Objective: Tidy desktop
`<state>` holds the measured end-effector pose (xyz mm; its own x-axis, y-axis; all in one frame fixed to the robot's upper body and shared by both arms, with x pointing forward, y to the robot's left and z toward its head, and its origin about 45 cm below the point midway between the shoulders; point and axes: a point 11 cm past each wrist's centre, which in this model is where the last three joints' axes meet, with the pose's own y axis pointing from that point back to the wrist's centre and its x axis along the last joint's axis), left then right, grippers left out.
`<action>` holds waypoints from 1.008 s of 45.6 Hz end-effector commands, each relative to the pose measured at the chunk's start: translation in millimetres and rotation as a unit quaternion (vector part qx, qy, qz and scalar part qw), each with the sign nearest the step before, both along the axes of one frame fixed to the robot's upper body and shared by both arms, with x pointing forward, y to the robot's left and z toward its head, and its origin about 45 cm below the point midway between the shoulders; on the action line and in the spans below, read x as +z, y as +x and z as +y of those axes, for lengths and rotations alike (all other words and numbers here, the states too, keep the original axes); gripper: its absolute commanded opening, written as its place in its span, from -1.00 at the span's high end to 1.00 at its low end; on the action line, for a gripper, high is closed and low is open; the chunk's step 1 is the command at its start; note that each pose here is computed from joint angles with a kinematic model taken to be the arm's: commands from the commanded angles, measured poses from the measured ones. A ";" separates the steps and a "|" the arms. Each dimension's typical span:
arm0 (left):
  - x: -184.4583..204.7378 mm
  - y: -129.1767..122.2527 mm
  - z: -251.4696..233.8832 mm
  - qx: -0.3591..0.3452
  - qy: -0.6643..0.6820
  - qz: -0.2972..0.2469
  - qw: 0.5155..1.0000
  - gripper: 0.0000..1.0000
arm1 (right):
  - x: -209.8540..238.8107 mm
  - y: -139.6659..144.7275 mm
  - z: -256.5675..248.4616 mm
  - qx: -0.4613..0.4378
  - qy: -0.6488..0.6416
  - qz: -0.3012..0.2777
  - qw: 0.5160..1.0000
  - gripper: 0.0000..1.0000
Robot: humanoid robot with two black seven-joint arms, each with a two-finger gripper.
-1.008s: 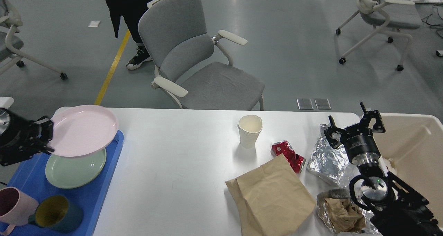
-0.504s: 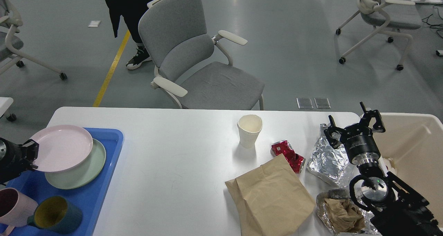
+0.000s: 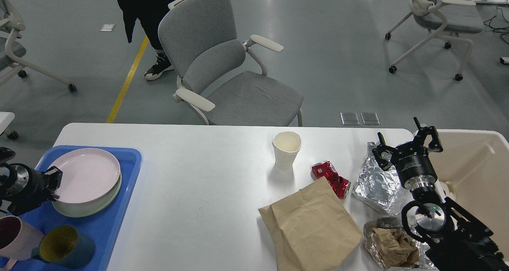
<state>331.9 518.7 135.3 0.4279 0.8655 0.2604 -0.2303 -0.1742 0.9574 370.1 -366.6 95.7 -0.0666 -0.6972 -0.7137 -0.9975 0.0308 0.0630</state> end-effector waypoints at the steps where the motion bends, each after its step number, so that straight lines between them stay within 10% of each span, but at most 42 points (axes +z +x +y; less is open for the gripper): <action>1: -5.7 -4.0 -5.9 -0.003 -0.009 0.008 1.000 0.90 | -0.1 0.0 0.1 0.000 0.000 0.001 1.000 -1.00; 9: -9.4 -7.5 -8.4 -0.003 -0.013 0.015 1.000 0.37 | 0.0 0.0 0.0 0.000 0.000 0.000 1.000 -1.00; 17: -2.7 -0.5 -1.7 0.010 0.013 -0.009 1.000 -0.68 | 0.0 0.0 0.0 0.000 0.000 0.000 1.000 -1.00; 25: 9.2 6.2 2.1 0.014 0.012 -0.024 1.000 -0.81 | 0.0 0.0 0.0 0.000 0.000 0.000 1.000 -1.00; 33: 65.0 48.8 -3.6 0.063 -0.080 -0.151 0.983 -0.91 | 0.0 0.0 0.0 0.000 0.000 0.000 1.000 -1.00; 46: 108.8 107.4 -64.2 0.191 -0.389 -0.358 0.827 -0.92 | 0.2 0.1 -0.3 -0.001 0.000 0.000 1.000 -1.00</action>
